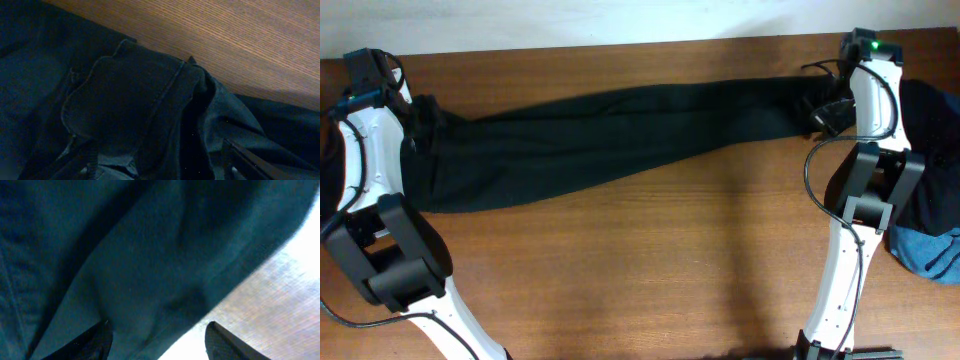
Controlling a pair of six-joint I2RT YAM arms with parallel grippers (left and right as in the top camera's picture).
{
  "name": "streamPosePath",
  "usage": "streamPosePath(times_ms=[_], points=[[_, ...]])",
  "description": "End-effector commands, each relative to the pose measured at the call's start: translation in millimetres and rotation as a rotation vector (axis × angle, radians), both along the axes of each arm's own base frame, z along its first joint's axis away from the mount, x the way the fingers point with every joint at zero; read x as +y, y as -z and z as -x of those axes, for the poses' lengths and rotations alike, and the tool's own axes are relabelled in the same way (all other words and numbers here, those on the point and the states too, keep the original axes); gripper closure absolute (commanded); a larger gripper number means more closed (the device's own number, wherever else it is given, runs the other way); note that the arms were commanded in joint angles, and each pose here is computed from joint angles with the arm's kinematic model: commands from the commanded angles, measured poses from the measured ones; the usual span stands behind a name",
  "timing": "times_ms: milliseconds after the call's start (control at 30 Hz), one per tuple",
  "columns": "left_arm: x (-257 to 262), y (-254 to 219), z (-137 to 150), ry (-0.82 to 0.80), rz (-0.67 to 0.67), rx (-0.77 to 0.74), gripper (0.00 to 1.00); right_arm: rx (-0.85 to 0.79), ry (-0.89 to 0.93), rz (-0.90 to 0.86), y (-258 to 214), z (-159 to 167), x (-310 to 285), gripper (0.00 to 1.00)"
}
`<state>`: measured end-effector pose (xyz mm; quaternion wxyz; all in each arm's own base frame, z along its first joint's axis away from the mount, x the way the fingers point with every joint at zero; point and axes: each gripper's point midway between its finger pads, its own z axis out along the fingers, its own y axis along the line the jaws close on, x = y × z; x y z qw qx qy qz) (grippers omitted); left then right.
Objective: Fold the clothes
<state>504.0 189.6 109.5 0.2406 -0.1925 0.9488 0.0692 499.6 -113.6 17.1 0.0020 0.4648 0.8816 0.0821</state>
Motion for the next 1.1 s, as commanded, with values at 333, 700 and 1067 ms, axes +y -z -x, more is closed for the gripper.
streamPosePath(times_ms=[333,700,1067], points=[[0,-4,0,0.012,-0.018,0.0,0.21,-0.042,-0.032,-0.032,-9,-5,18,0.8],[0,-4,-1,0.012,-0.019,0.0,0.21,-0.203,-0.072,0.005,-64,-25,14,0.96],[1,-4,0,0.01,-0.019,-0.001,0.21,-0.344,-0.062,0.025,-89,-52,11,0.96]])
